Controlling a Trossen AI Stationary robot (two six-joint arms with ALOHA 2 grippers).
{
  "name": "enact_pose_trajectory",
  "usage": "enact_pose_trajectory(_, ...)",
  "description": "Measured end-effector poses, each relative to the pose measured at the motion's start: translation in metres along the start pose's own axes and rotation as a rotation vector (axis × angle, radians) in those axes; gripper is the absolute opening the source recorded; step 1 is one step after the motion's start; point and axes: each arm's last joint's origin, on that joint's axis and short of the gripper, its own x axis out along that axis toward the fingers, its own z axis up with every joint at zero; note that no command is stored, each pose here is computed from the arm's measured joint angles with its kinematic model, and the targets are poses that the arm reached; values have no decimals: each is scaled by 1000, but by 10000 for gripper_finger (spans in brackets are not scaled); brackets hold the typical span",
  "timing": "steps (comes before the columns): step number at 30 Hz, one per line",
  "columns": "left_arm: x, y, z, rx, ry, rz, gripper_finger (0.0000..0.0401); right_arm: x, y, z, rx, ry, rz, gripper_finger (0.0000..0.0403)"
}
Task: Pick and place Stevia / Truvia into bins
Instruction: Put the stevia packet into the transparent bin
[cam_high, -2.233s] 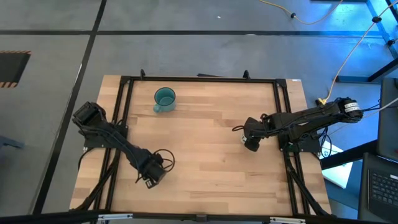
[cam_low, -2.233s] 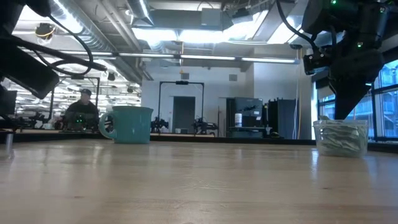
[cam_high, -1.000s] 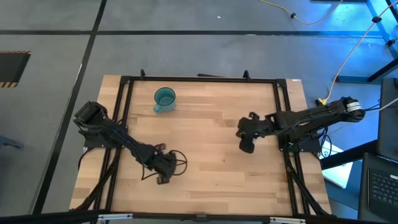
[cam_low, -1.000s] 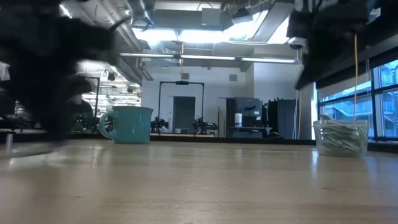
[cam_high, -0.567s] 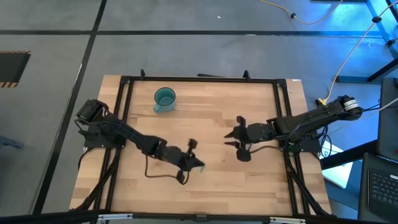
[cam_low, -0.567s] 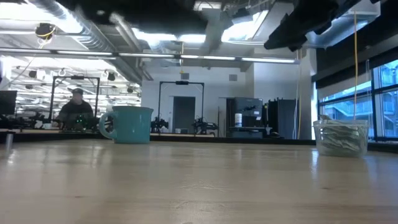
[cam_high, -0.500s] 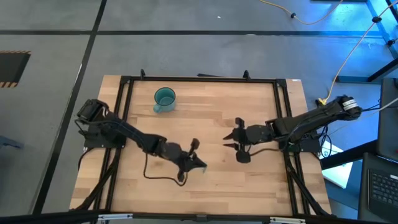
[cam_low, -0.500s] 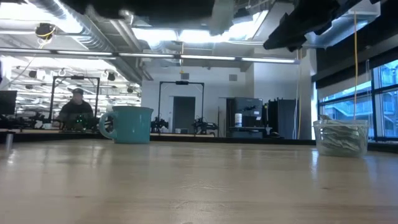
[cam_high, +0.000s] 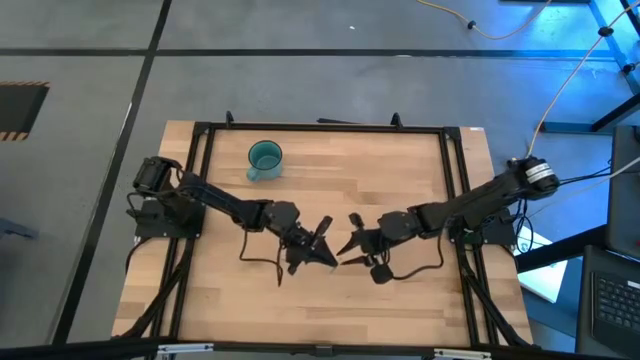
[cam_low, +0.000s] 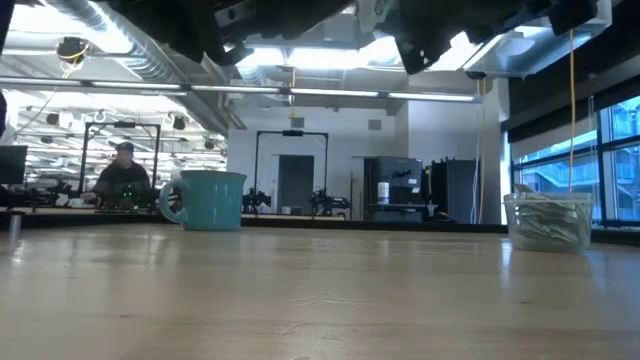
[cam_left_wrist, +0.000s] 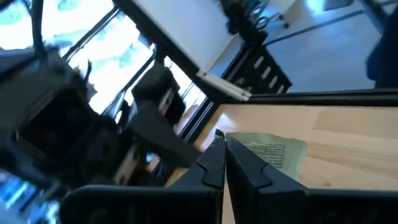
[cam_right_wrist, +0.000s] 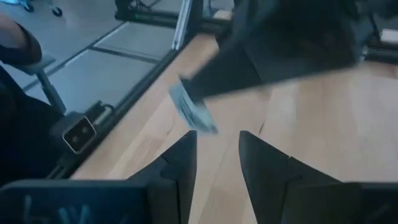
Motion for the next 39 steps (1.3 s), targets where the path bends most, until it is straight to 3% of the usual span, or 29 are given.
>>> enact_pose_trajectory(17, 0, 2, 0, 271, -17, 11, 3, 5, 2, 1, 2, -42, 80, 123)
enact_pose_trajectory(24, 0, 5, 2, 289, 4, 70, 3, 4, 2, 0, 32, -35, 106, 121)
enact_pose_trajectory(29, 0, 5, 2, 288, 7, 71, 3, 4, 2, 0, 52, -34, 106, 93)
enact_pose_trajectory(36, 0, 5, 2, 287, 8, 70, 3, 4, 2, 0, 51, -33, 107, 25)
enact_pose_trajectory(39, 0, 5, 2, 237, 6, 71, 8, 4, 2, 0, 51, -30, 107, 7)
